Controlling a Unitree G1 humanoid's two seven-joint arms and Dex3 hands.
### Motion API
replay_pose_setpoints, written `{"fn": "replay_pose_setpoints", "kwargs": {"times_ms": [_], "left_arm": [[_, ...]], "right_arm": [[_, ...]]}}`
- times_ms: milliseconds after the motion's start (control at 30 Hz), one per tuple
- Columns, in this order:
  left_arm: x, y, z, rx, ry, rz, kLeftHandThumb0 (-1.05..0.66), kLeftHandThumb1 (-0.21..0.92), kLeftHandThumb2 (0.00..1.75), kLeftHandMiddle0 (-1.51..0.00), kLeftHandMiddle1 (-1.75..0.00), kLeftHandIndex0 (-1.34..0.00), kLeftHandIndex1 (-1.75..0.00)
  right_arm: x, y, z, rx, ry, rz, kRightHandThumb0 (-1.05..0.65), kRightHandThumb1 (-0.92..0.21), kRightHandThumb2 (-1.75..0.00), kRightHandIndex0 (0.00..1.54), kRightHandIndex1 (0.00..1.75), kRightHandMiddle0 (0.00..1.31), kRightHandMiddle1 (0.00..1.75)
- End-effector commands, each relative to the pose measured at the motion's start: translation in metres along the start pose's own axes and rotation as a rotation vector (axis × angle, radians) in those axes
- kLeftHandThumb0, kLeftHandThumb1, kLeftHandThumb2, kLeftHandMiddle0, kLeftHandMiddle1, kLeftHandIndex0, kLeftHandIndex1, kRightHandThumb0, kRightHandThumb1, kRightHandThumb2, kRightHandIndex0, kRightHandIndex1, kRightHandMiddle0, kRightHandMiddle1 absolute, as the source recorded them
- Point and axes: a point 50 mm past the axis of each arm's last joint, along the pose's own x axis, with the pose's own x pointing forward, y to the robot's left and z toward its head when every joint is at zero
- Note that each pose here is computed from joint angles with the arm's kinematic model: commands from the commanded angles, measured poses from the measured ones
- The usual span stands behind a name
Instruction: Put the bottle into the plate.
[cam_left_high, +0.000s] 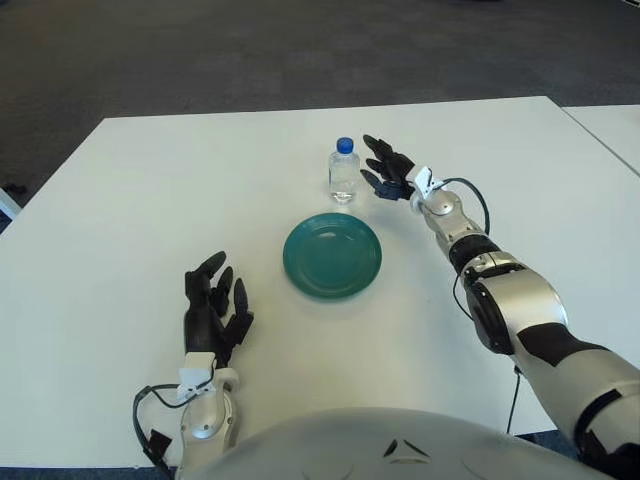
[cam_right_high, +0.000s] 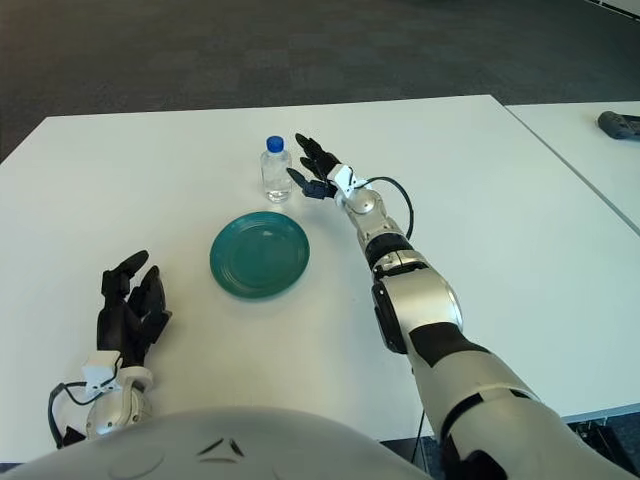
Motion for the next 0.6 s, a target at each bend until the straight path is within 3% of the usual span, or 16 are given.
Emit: {"fn": "replay_pose_setpoints", "kwargs": {"times_ms": [0, 567], "left_arm": [[-0.002, -0.001, 0.001, 0.000, -0.011, 0.002, -0.68, 0.92, 0.65, -0.47, -0.11, -0.01, -0.97], [-0.007, -0.013, 0.003, -0.016, -0.020, -0.009, -0.69, 0.92, 0.65, -0.48, -0.11, -0.04, -0.99]], "right_arm": [[0.005, -0.001, 0.004, -0.021, 0.020, -0.003, -1.05, -0.92, -0.64, 0.00, 0.00, 0.00, 0.00], [0.021, 0.021, 0.019, -0.067, 0.053, 0.058, -1.05, -0.92, -0.68, 0.00, 0.00, 0.01, 0.01]]}}
